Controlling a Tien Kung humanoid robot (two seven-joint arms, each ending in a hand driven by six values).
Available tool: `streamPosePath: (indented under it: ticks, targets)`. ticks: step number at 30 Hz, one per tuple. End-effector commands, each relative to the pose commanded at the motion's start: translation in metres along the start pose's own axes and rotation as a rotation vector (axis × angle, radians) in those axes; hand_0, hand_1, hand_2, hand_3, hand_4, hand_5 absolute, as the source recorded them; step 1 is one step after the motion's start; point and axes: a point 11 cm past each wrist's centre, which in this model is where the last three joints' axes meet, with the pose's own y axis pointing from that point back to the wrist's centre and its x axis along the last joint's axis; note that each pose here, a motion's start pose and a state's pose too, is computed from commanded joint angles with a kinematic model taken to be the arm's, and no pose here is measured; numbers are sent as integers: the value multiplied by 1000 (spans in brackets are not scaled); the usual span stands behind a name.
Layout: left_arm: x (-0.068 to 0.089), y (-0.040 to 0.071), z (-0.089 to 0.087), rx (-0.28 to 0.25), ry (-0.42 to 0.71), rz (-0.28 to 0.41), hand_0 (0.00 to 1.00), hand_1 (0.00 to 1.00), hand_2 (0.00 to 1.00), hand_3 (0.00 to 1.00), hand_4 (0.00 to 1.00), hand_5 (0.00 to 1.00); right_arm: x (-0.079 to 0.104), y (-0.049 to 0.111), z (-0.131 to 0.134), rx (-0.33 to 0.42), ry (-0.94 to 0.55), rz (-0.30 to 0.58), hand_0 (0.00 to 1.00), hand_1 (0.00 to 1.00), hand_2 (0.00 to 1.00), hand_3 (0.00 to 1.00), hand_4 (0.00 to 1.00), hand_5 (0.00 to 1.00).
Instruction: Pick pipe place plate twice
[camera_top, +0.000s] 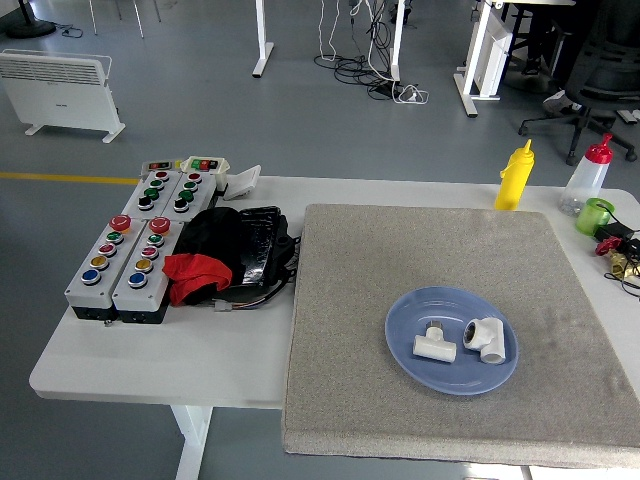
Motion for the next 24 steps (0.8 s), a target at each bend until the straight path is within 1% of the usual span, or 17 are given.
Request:
streamPosePath:
  ticks: [11,24]
  targets:
    - [-2,2,4,-1,-8,1,727,689,700,742,380,998,-3,-2,2,-8,7,-1,777,730,782,781,537,320]
    - [0,3,9,-12,-3,7,728,689,698,742,379,998,-8,-3,-2,-10,31,-17,786,739,783,776,535,319]
